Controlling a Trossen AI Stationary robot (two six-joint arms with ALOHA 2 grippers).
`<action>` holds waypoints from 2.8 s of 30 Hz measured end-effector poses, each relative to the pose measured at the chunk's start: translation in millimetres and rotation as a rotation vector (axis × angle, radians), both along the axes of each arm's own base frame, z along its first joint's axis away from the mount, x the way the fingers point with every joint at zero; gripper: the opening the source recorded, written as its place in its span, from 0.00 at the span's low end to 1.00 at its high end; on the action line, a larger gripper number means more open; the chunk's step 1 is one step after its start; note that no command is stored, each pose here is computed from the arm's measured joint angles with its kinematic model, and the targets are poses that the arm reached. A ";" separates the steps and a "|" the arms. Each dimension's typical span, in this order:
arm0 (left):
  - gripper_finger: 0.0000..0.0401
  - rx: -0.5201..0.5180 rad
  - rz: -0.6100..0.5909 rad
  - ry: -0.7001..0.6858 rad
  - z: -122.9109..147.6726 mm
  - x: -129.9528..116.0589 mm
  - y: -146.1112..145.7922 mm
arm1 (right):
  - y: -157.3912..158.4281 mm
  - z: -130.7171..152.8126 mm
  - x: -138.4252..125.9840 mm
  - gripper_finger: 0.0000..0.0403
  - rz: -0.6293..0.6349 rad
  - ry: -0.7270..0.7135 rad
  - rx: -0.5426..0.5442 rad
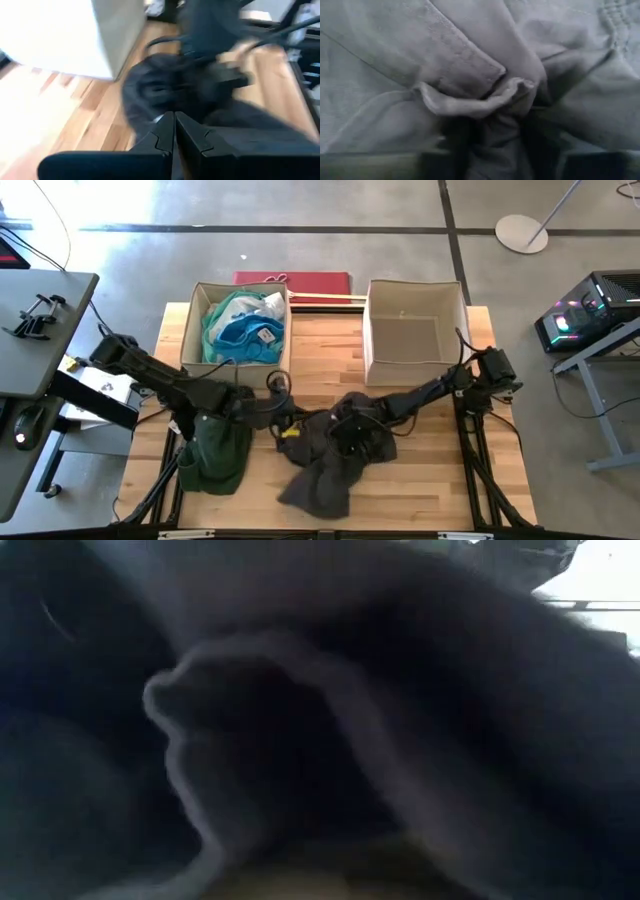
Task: Sort clothes
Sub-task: Put the pants into the right laundry organizer
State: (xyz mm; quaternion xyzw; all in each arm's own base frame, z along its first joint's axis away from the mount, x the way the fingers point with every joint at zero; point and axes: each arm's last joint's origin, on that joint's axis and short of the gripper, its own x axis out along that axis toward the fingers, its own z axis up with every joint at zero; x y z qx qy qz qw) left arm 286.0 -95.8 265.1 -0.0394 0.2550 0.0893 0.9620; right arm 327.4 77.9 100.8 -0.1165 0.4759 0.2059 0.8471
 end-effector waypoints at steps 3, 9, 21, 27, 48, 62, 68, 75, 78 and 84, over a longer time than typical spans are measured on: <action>0.02 0.019 -0.065 -0.009 10.2 -11.1 -13.0 | -11.3 -0.7 1.4 0.19 -0.080 0.016 -0.009; 0.02 0.019 -0.098 -0.096 23.2 -31.2 -45.5 | -12.3 20.5 -5.5 0.06 -0.161 0.009 -0.034; 0.02 0.206 -0.137 -0.356 56.2 -75.6 -97.8 | 10.1 229.9 -76.7 0.01 -0.391 -0.724 -0.234; 0.02 0.228 -0.105 -0.348 54.8 -79.9 -100.2 | -2.7 325.7 -141.1 0.01 -0.648 -1.026 -0.486; 0.02 0.286 -0.108 -0.310 51.0 -77.0 -96.0 | -88.7 321.4 -202.2 0.00 -1.155 -0.995 -0.497; 0.02 0.334 -0.124 -0.304 51.2 -76.7 -95.9 | -181.1 198.6 -185.6 0.00 -1.442 -0.232 -0.181; 0.02 0.333 -0.123 -0.303 51.0 -76.7 -95.9 | -221.0 150.6 -183.5 0.01 -1.510 0.209 -0.129; 0.02 0.326 -0.121 -0.303 50.8 -76.8 -95.9 | -244.5 108.4 -170.8 0.16 -1.374 0.504 -0.141; 0.02 0.326 -0.121 -0.303 50.8 -76.7 -95.8 | -250.4 116.7 -169.8 0.27 -1.343 0.563 -0.142; 0.02 0.308 -0.114 -0.306 50.8 -76.7 -95.8 | -253.3 178.1 -168.9 0.45 -1.399 0.590 -0.123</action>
